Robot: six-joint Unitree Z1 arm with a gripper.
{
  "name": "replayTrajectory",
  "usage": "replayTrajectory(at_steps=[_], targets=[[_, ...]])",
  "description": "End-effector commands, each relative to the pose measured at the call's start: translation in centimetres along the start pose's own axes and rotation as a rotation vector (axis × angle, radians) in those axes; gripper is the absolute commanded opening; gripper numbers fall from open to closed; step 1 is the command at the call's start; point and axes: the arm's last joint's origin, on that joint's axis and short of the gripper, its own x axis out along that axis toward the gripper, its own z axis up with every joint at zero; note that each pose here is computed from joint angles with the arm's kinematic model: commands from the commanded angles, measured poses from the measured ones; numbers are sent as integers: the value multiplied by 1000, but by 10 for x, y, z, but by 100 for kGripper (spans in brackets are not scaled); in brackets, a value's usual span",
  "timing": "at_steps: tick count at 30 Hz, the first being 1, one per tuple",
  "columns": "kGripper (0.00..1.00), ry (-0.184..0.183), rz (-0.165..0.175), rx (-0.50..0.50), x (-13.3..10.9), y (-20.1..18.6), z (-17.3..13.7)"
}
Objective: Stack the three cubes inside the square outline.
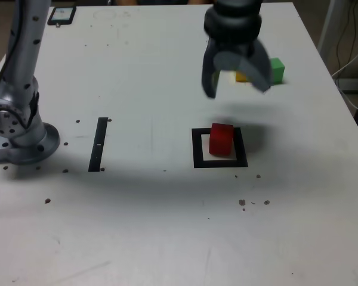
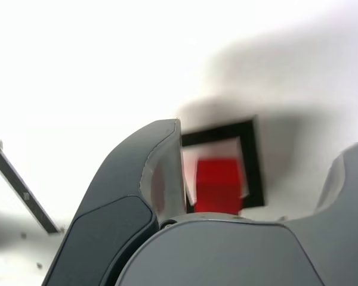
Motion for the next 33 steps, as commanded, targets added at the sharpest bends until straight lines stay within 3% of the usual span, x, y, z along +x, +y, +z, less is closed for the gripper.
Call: replayTrajectory(at_steps=[1,5,9,14,19,25,29,33], targets=[[99,-37,20,-18,-13,29,-3],[99,-36,11,-44,-18,74,-8],[99,4,-10,-55,-9,112,-10],[99,45,1,-74,7,143,-12],[98,70,-10,-76,22,153,-8],[95,135,-53,-67,44,154,-4],[94,173,-60,-52,58,153,1],[94,189,-64,-45,68,152,6]])
